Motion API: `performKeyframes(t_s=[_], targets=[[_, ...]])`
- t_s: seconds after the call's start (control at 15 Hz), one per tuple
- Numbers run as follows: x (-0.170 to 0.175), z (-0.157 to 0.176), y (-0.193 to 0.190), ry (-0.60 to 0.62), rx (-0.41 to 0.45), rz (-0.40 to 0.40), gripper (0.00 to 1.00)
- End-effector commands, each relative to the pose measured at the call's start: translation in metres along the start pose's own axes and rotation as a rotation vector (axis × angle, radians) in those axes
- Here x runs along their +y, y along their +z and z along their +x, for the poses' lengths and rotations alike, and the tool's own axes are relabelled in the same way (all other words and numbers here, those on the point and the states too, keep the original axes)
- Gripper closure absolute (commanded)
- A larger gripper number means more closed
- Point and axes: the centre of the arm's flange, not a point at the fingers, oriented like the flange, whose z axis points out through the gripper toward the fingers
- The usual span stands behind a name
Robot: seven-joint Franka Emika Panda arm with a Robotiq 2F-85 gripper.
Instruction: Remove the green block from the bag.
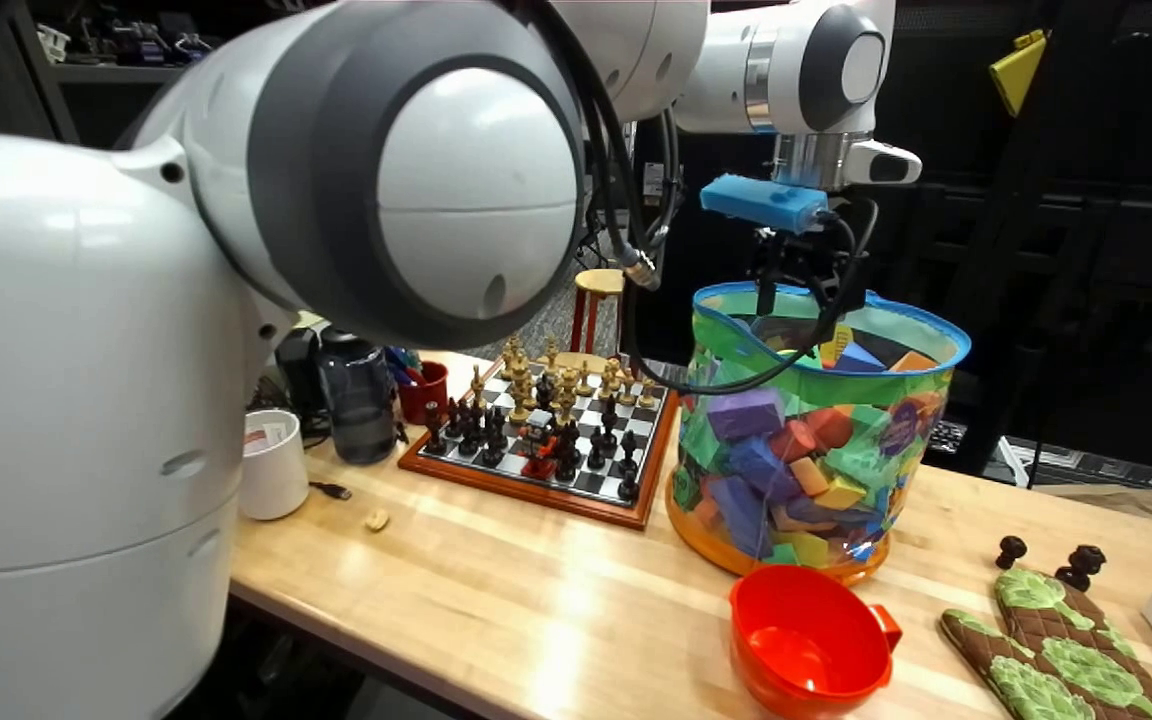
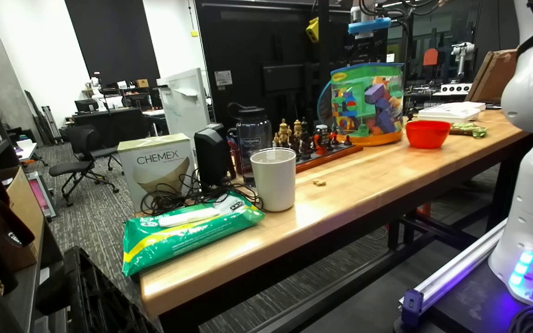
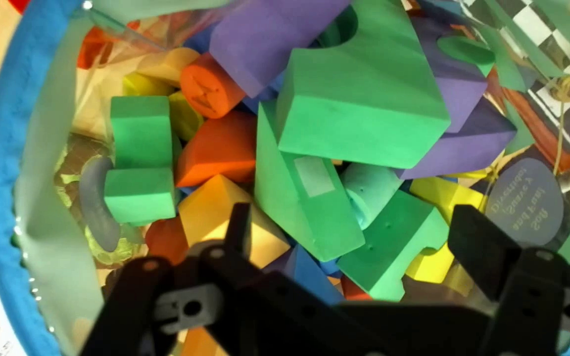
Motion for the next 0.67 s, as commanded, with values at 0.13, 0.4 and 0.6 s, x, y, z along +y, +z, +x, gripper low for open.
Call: performKeyframes(t_s=[0.13,0.4,0.6], targets=[[-0.003,-0.02,0.0,-0.07,-0.06,-0.015,0.0],[-0.003,-0.025,0.013,-0.119,-0.129,-0.024,0.0],[-0.002,-0.031,0.026,-0.22,-0.207,-0.03,0.0]])
